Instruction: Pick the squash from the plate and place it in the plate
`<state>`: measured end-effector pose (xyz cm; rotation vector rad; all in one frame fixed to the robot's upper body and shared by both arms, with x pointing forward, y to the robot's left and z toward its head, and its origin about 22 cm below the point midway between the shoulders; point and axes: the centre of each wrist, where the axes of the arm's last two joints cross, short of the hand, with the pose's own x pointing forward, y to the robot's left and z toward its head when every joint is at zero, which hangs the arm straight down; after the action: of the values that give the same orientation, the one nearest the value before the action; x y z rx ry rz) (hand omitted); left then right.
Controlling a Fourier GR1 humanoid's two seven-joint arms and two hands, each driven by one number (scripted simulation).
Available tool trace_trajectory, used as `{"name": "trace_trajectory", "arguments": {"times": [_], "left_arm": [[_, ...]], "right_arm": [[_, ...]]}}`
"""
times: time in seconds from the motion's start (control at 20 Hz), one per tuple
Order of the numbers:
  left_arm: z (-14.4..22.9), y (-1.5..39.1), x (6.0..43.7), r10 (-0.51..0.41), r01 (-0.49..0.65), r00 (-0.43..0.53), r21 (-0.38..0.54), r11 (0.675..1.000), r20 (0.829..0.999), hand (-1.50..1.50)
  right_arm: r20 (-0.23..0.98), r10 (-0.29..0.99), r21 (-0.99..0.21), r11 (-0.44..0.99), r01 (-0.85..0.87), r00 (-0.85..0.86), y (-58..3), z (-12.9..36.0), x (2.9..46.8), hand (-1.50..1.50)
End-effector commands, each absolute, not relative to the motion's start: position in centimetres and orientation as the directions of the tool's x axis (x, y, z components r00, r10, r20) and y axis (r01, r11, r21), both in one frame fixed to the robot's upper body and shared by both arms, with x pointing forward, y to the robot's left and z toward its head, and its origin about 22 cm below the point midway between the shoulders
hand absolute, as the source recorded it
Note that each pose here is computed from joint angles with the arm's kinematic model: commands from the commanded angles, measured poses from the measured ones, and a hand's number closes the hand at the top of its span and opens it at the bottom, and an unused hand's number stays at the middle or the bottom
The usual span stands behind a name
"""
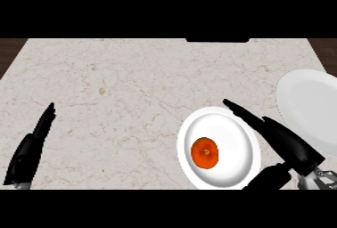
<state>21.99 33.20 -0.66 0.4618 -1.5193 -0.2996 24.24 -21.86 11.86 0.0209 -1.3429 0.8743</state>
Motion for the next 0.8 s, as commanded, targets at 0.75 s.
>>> {"name": "trace_trajectory", "arguments": {"times": [0.75], "left_arm": [[-1.1,33.8,22.7,-0.465,-0.100,0.051,0.468,0.878,0.884,0.00]], "right_arm": [[0.728,0.680,-0.499,0.437,-0.749,-0.088,-19.4,5.3,27.9,-1.50]]}}
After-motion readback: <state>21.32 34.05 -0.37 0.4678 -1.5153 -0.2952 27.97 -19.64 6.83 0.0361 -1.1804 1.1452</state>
